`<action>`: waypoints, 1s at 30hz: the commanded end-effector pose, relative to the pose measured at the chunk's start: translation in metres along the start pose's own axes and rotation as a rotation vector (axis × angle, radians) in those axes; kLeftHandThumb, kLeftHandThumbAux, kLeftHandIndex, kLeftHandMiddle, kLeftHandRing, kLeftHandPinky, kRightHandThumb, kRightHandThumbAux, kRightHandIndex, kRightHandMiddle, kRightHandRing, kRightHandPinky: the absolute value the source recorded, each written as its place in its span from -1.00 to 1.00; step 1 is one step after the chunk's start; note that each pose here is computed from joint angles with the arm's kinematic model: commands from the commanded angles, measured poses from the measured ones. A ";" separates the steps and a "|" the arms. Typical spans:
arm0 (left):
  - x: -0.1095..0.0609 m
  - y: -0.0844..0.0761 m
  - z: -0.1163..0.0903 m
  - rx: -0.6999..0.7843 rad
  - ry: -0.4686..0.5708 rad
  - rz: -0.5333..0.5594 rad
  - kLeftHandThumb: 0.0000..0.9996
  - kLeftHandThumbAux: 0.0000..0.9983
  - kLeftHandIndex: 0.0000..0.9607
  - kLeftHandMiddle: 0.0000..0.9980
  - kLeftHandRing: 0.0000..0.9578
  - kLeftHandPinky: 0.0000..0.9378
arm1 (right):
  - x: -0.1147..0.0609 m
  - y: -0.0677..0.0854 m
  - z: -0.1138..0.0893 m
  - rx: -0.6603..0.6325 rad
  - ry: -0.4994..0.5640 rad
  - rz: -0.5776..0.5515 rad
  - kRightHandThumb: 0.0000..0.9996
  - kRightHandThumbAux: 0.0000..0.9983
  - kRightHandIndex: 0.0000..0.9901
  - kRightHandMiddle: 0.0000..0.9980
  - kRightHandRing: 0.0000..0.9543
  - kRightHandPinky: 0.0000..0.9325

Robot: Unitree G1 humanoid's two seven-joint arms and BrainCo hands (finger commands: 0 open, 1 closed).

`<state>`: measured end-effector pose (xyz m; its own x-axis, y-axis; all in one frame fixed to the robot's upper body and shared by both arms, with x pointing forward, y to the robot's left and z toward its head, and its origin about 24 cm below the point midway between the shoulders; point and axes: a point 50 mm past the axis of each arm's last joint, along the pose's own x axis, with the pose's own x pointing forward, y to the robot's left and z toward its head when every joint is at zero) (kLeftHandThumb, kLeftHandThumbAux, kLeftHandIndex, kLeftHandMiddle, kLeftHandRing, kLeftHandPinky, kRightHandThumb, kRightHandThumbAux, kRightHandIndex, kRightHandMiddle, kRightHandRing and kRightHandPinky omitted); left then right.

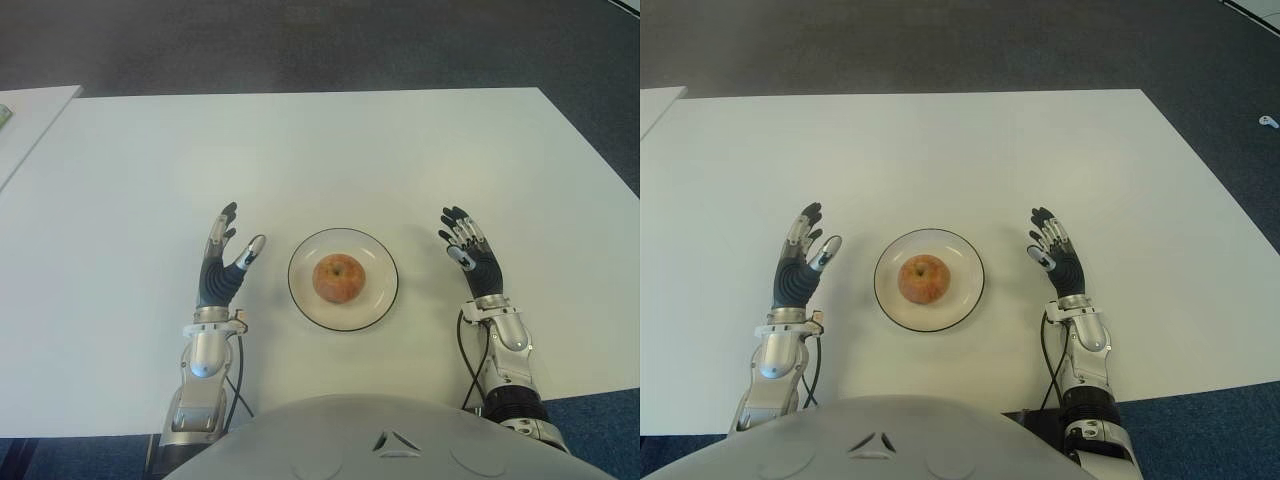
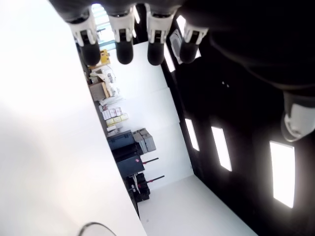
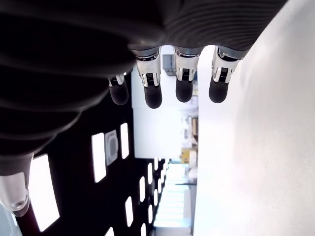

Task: Put the apples into the plate.

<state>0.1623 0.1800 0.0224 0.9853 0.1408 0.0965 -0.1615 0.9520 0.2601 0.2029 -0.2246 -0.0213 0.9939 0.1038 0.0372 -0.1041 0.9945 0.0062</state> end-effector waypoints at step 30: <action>-0.050 -0.043 -0.032 -0.217 0.154 0.032 -0.84 -0.37 -0.73 -0.84 -0.89 -0.78 | -0.049 0.035 -0.042 0.206 0.220 0.000 -0.65 0.04 -0.86 -0.76 -0.88 -0.99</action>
<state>0.1246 0.1490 -0.0175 0.9798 0.1998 -0.0032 -0.1995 0.9789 0.0441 0.1985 -0.2174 -0.0189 0.9888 0.1398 0.0519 -0.1420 0.9890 0.0408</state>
